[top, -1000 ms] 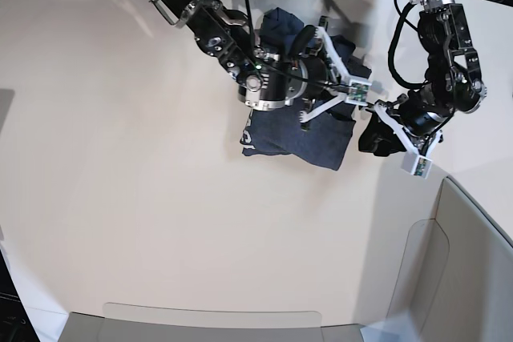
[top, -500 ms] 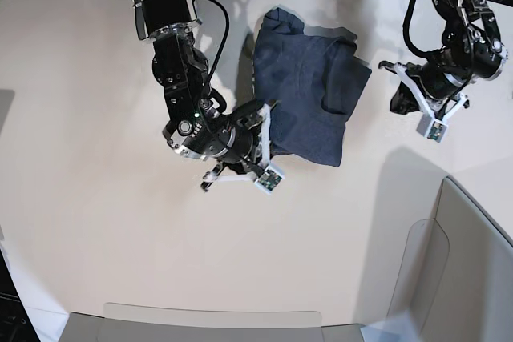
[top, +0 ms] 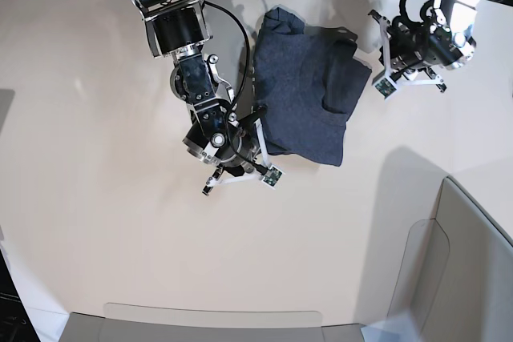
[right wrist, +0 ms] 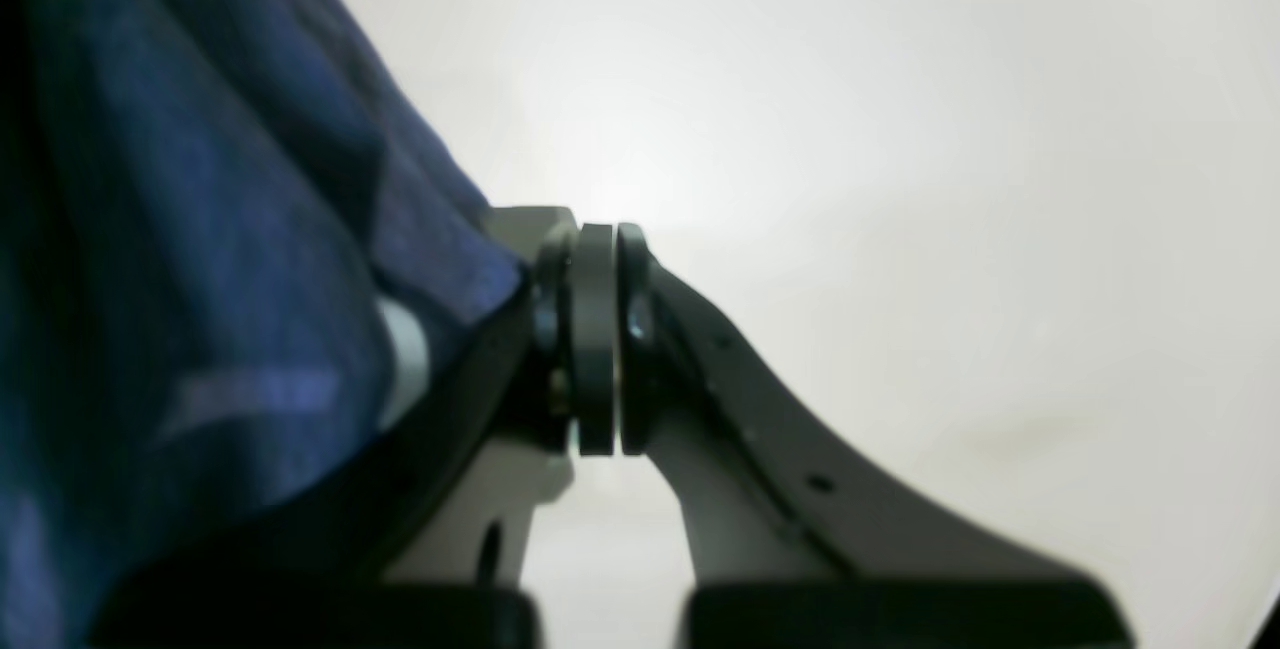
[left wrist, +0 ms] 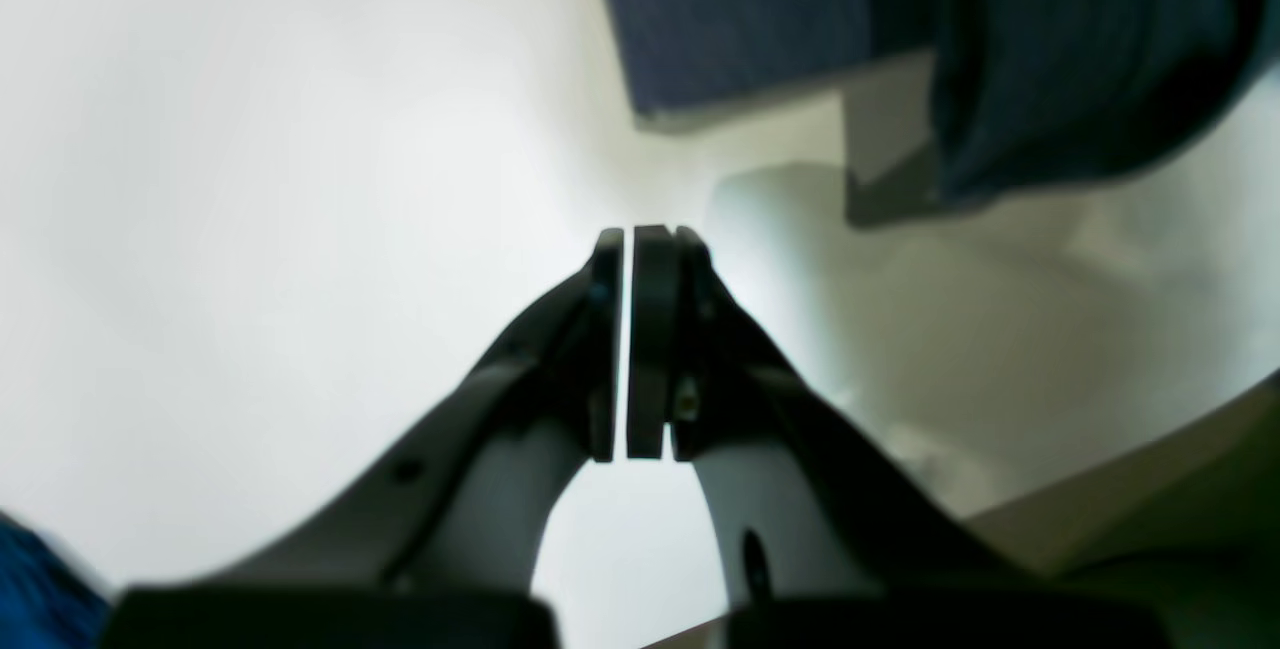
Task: Layout the t-shirt on the table in an organized manner, then fold the t-shirt properly
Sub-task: 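Grasp the bundle edges with both grippers and tuck them under, then press and square the folded bundle with both grippers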
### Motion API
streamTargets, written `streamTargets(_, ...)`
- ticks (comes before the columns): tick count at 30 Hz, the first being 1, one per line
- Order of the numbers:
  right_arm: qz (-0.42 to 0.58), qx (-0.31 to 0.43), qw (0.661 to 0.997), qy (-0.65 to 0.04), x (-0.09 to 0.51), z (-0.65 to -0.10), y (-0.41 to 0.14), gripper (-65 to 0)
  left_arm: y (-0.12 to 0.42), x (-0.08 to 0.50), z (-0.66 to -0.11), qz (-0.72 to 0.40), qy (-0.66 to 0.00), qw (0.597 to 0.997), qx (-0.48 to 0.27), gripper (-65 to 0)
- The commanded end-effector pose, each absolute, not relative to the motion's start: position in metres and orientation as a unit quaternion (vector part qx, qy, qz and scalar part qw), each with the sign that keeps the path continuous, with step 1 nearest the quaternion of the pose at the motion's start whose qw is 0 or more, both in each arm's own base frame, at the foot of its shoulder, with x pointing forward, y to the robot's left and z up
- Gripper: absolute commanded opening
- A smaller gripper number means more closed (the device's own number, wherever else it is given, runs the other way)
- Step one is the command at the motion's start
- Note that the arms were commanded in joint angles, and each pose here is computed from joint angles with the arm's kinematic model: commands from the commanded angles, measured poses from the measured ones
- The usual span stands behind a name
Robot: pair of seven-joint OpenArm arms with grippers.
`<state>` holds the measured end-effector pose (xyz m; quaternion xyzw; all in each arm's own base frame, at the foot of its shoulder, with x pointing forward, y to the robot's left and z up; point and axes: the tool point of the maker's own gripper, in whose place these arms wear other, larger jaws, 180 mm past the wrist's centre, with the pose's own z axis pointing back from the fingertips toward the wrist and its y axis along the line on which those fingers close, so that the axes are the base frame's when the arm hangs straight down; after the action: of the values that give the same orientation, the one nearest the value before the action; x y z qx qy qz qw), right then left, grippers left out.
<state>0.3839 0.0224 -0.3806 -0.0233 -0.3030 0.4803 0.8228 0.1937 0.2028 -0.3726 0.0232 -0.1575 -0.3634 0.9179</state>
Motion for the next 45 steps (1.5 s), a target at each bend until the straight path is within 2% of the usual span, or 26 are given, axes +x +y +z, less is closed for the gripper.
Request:
streamTargets(1, 0.484, -0.016, 0.811, -0.327, 0.394, -0.366, 0.034, -65.0, 0.211, 0.188, -0.374, -0.383, -0.142, 0.911, 0.049, -65.0)
streamTargets(6, 0.463, 0.003, 0.816, -0.346, 0.398, -0.374, 0.040, -65.0, 0.188, 0.156, -0.397, -0.434, -0.106, 0.894, 0.037, -65.0)
streamTargets(12, 0.433, -0.006, 0.825, -0.364, 0.405, -0.370, 0.036, -65.0, 0.150, 0.150, -0.408, -0.424, -0.116, 0.898, -0.012, -65.0)
streamTargets(19, 0.343, -0.027, 0.826, -0.446, 0.433, -0.345, 0.030, -65.0, 0.135, 0.159, -0.405, -0.416, -0.135, 0.899, -0.024, -65.0)
streamTargets(28, 0.406, 0.007, 0.821, -0.401, 0.380, -0.385, 0.060, -65.0, 0.139, 0.161, -0.406, -0.412, -0.135, 0.901, -0.022, -65.0)
streamTargets(31, 0.404, 0.002, 0.821, -0.404, 0.370, -0.386, 0.050, -65.0, 0.134, 0.173, -0.407, -0.403, -0.144, 0.904, -0.025, -65.0)
streamTargets(39, 0.394, -0.091, 0.826, -0.393, 0.336, -0.358, -0.030, -65.0, 0.138, 0.216, -0.409, -0.351, -0.169, 0.921, -0.023, -65.0)
streamTargets(45, 0.402, -0.135, 0.824, -0.375, 0.301, -0.347, -0.070, -65.0, 0.137, 0.231, -0.412, -0.341, -0.172, 0.924, -0.025, -65.0)
